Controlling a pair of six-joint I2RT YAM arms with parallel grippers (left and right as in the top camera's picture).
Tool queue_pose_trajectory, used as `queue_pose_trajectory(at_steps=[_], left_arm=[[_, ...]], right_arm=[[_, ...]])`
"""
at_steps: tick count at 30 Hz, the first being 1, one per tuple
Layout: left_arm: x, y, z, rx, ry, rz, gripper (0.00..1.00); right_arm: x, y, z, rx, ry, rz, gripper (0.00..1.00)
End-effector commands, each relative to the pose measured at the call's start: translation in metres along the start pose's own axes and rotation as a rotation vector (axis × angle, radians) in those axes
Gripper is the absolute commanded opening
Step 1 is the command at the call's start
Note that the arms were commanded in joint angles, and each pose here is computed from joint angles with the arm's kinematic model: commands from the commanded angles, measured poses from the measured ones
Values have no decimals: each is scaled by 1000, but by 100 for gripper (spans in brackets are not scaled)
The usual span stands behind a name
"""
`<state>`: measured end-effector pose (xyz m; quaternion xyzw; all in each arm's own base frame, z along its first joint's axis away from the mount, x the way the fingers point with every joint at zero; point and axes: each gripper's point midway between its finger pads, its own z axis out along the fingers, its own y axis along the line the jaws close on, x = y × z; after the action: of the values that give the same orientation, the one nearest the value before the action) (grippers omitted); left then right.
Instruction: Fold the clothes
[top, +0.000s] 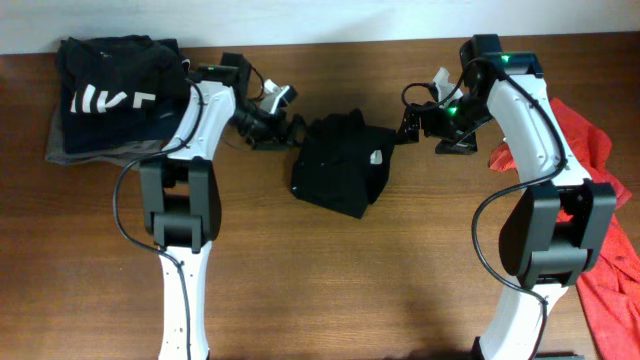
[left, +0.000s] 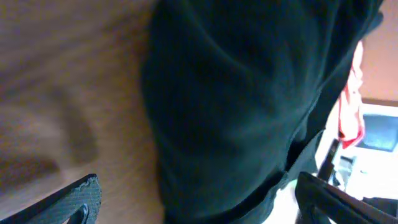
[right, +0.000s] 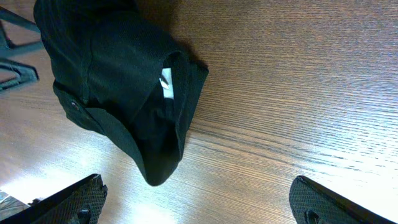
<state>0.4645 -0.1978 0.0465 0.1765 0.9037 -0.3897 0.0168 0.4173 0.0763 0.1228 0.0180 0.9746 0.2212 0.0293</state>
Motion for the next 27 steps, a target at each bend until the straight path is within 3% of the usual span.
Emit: queue_pose_trajectory(at_steps=[1,5,14,15,19,22,27], left_arm=[[9,-11,26,116,42,9,99],[14,-22,41,197,61,13,99],[24,-34,69,210,121,26,98],[23,-35,71,207,121,35,94],[21,-38,77,201,117,64,51],[19,-38,77,201,108,76,27],[14,-37,78,198,90,99,1]], right_arm=[[0,-2,-1,12,-3,0,99],[0,-2,-1,12,-3,0,99],[-2,-3,3,11,-4,-1,99],[-2,-3,3,11,-5,-1,99],[0,-4,5,12,3,2,99],[0,-5,6,12,5,3,99],[0,-5,6,12,5,3,99]])
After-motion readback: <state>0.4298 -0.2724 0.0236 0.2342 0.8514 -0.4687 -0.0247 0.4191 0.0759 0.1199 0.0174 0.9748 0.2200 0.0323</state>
